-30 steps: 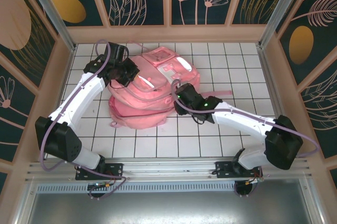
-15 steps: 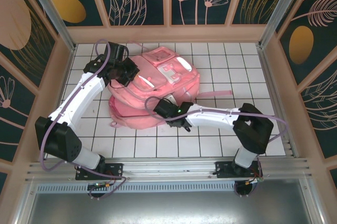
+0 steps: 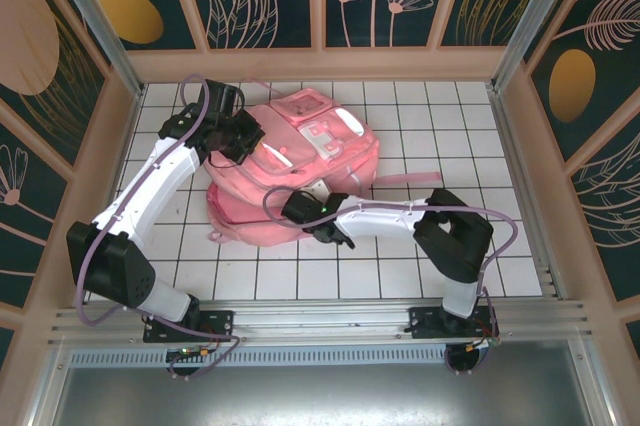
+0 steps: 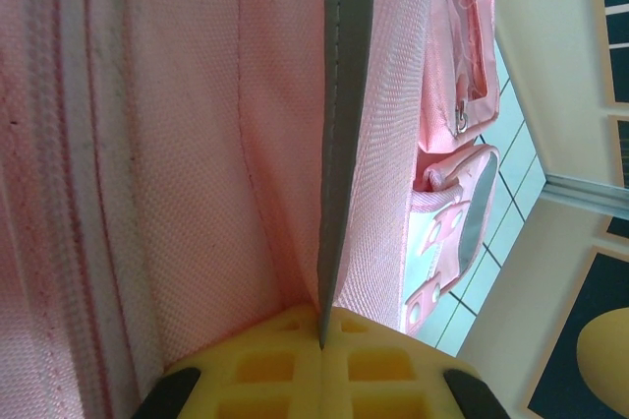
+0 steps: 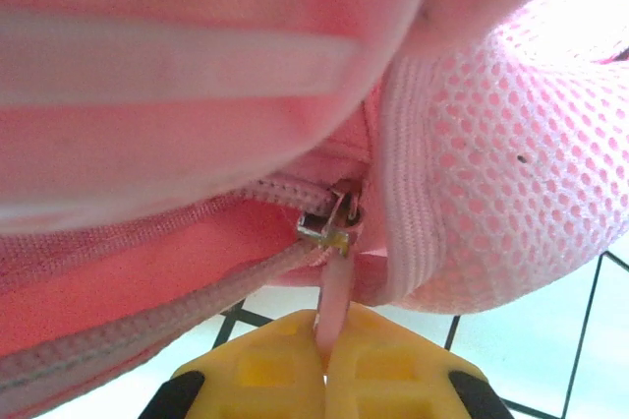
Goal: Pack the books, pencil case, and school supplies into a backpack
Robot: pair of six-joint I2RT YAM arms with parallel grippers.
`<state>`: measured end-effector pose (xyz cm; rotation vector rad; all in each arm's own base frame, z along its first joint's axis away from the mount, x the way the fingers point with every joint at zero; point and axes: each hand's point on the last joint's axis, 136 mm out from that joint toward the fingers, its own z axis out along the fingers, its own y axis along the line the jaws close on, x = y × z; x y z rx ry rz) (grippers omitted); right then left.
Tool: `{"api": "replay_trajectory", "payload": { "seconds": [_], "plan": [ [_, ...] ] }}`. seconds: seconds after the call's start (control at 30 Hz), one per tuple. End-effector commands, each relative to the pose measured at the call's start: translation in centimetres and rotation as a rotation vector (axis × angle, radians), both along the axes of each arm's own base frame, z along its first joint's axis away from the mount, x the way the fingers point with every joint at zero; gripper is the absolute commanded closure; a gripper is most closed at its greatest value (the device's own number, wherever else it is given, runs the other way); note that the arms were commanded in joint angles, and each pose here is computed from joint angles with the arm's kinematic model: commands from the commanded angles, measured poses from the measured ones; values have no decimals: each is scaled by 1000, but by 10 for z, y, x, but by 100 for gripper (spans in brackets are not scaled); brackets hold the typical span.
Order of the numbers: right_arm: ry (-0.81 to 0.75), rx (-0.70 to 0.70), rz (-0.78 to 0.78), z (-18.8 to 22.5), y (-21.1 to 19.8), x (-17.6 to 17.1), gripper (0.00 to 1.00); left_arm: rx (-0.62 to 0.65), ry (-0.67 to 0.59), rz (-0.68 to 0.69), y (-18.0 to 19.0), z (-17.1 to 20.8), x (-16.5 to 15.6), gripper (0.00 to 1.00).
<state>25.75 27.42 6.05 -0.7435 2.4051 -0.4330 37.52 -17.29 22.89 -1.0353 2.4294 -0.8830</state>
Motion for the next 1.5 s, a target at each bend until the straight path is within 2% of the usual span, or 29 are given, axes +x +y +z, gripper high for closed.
{"api": "replay_trajectory", "payload": {
  "seconds": [0.0,0.13,0.4,0.5,0.6,0.8,0.97,1.07,1.23,1.37,1.47],
  "plan": [
    [-11,41,40,18,14,1,100,-51,-78,-2,-8,21,11,100],
    [36,126,80,27,20,-9,100,-51,-77,-3,-9,19,12,100],
    [201,534,203,56,45,-31,100,-74,-84,2,-12,22,15,100],
    [230,657,200,68,44,-26,100,-80,-80,9,-12,21,15,100],
    [267,741,252,80,61,-33,100,-96,-80,15,-13,21,15,100],
    [306,779,342,84,91,-47,100,-111,-90,32,-13,24,17,100],
    [323,720,327,64,93,-47,100,-135,-85,19,-18,19,17,100],
    [327,740,320,62,104,-46,100,-151,-84,17,-20,13,18,100],
    [211,681,242,70,91,-29,100,-121,-83,10,-17,9,17,100],
    [84,655,210,103,68,-28,85,-101,-109,11,-13,18,17,100],
    [68,623,147,105,43,-29,74,-117,-124,5,-16,25,18,100]
  ]
}}
